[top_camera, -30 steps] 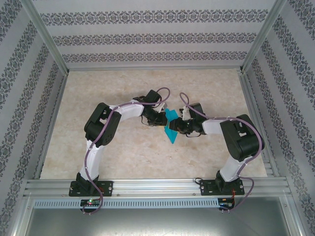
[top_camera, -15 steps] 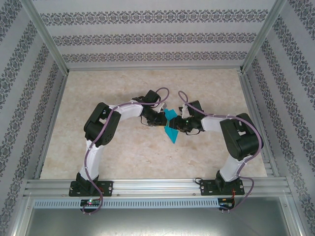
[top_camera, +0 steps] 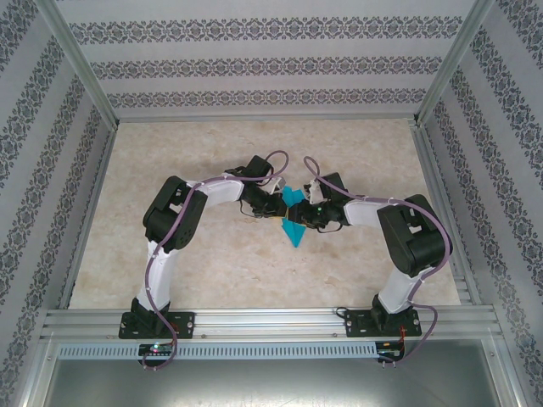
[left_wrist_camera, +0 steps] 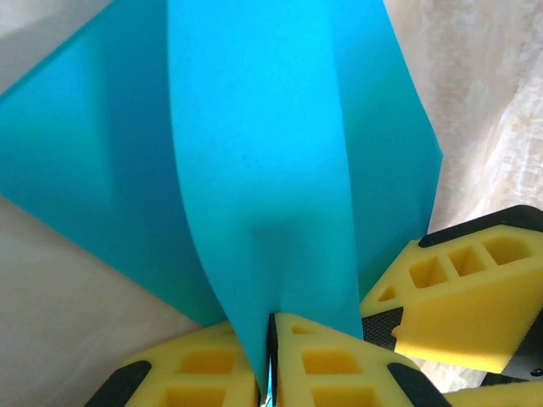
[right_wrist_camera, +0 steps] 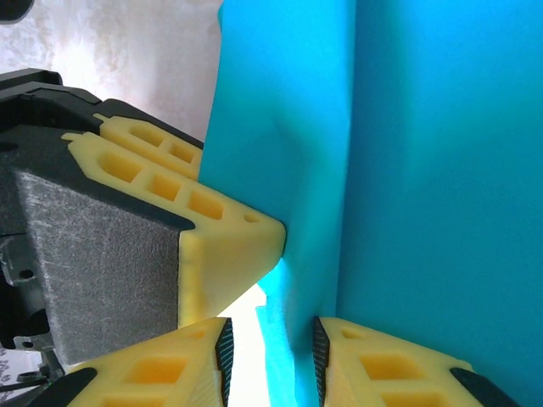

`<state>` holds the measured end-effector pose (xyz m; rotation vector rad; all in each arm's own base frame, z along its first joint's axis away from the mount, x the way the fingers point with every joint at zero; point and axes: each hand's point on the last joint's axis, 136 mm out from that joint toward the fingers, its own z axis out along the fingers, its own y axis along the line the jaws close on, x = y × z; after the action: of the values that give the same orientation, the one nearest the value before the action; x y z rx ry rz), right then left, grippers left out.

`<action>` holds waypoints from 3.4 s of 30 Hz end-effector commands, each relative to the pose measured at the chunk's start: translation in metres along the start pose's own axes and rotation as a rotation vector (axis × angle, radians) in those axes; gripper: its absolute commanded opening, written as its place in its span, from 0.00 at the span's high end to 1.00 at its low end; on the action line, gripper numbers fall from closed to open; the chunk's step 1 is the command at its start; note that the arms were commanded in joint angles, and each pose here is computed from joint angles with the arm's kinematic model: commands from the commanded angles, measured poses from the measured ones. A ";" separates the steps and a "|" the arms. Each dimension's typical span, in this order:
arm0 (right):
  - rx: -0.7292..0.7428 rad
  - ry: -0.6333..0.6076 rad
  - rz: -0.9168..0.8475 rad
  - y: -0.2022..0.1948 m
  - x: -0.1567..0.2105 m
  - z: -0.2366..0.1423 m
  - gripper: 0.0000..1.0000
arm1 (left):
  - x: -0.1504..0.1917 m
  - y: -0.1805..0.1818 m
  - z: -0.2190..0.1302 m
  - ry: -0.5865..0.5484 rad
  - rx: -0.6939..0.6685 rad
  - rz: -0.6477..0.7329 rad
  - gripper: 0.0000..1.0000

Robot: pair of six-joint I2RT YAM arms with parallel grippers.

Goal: Fold a paper plane with a square sheet of paper (pick it up from the middle)
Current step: Fourth fold the wing at the center of the table, then turn over the paper at the center of the table.

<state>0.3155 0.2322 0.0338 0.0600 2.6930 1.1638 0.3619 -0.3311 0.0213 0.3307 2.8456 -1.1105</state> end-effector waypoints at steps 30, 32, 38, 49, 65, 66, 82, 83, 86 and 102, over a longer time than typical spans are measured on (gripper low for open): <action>0.018 0.013 0.056 -0.005 -0.038 0.015 0.66 | 0.002 0.021 -0.009 -0.009 0.010 -0.024 0.87; -0.017 0.028 0.032 0.008 -0.035 0.015 0.67 | 0.001 0.022 -0.008 -0.008 0.013 -0.028 0.87; -0.068 0.048 0.017 0.025 -0.025 0.008 0.67 | -0.002 0.020 -0.010 -0.018 0.032 -0.028 0.87; -0.065 0.049 0.043 0.017 -0.019 0.010 0.74 | -0.005 0.003 -0.021 -0.043 0.107 -0.021 0.80; -0.028 0.026 0.002 0.012 -0.021 0.006 0.98 | -0.009 0.000 -0.048 -0.068 0.013 0.009 0.64; -0.033 0.019 0.001 0.014 -0.022 0.004 0.99 | -0.009 0.002 -0.050 -0.070 -0.004 0.008 0.63; -0.125 -0.223 0.097 0.051 -0.049 -0.044 1.00 | 0.006 -0.020 -0.114 -0.261 -0.036 -0.066 0.48; -0.135 -0.237 0.100 0.055 -0.052 -0.047 1.00 | 0.010 -0.023 -0.116 -0.268 -0.025 -0.071 0.48; -0.175 -0.276 0.111 0.066 -0.058 -0.056 1.00 | 0.017 -0.029 -0.119 -0.287 0.030 -0.105 0.46; -0.314 -0.378 0.153 0.097 -0.073 -0.079 1.00 | 0.044 -0.085 -0.119 -0.338 0.282 -0.218 0.30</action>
<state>0.3641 0.2339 0.1525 0.3880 2.2660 1.4026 0.3013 -0.2917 0.1424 -0.1266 2.5416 -1.3630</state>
